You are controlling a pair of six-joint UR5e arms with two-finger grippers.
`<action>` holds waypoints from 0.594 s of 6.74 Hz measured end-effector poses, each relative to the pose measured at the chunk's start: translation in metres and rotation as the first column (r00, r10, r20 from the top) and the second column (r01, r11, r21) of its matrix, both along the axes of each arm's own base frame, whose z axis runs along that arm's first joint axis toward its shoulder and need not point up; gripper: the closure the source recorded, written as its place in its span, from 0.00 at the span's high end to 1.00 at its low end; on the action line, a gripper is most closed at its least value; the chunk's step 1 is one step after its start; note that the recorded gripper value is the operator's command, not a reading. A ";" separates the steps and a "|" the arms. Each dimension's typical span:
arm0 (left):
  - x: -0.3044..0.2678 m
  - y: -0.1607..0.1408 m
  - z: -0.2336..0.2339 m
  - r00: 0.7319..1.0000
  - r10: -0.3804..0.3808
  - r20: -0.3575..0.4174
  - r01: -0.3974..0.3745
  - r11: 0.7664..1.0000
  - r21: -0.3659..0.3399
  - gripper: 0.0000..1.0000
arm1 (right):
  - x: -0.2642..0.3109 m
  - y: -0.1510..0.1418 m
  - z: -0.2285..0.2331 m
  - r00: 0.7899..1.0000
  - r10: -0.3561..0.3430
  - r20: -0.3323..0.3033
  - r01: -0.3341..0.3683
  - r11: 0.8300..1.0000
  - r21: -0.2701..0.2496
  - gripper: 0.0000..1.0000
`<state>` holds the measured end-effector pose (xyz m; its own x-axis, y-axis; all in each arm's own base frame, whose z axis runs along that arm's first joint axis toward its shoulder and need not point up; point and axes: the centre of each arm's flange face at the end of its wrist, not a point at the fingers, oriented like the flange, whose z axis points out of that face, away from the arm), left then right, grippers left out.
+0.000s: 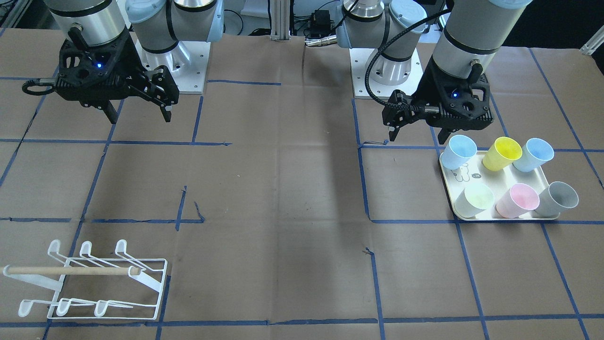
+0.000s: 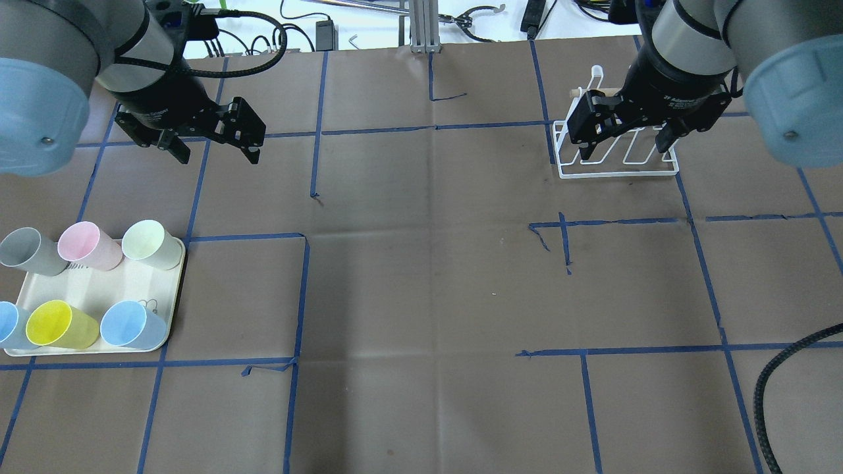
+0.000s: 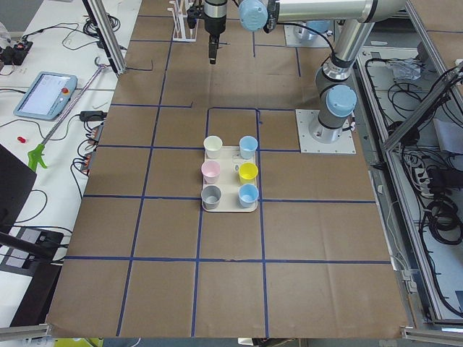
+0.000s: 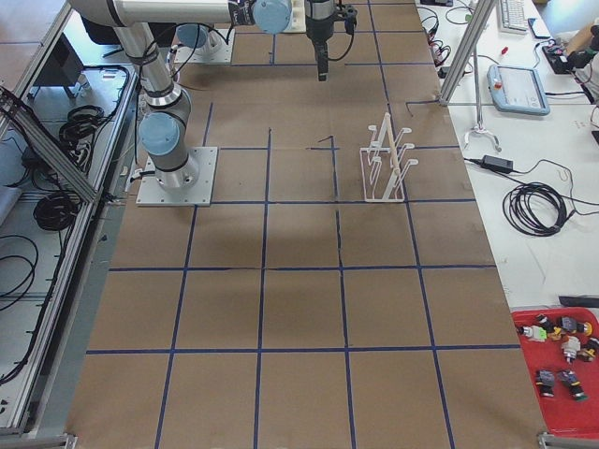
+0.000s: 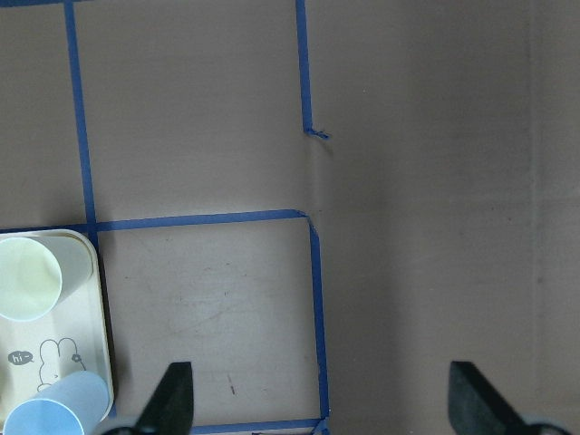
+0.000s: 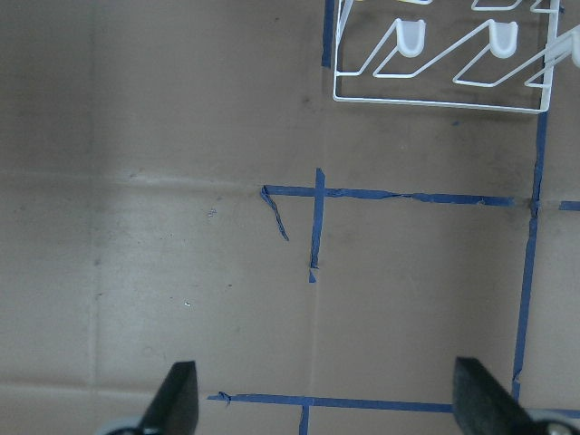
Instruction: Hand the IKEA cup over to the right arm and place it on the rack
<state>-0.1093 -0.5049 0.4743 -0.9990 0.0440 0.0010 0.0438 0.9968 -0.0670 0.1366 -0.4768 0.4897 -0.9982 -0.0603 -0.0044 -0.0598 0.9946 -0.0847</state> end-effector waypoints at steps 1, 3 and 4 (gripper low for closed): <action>0.018 -0.002 -0.002 1.000 0.027 -0.001 -0.027 1.000 0.004 1.00 | 0.000 0.000 0.000 1.000 -0.001 0.000 0.001 1.000 0.000 1.00; 0.078 -0.004 -0.009 0.998 0.056 0.002 -0.056 0.998 0.014 1.00 | 0.000 0.000 0.000 1.000 -0.004 0.001 0.004 1.000 0.000 1.00; 0.114 -0.004 -0.011 0.999 0.054 0.004 -0.054 0.998 0.017 1.00 | 0.000 0.000 0.000 1.000 -0.005 0.002 0.005 1.000 -0.001 1.00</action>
<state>0.0046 -0.5091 0.4632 -0.9999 -0.0098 -0.0026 -0.0096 0.9987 -0.0494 0.1367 -0.4769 0.4900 -0.9985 -0.0549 -0.0062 -0.0541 0.9948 -0.0863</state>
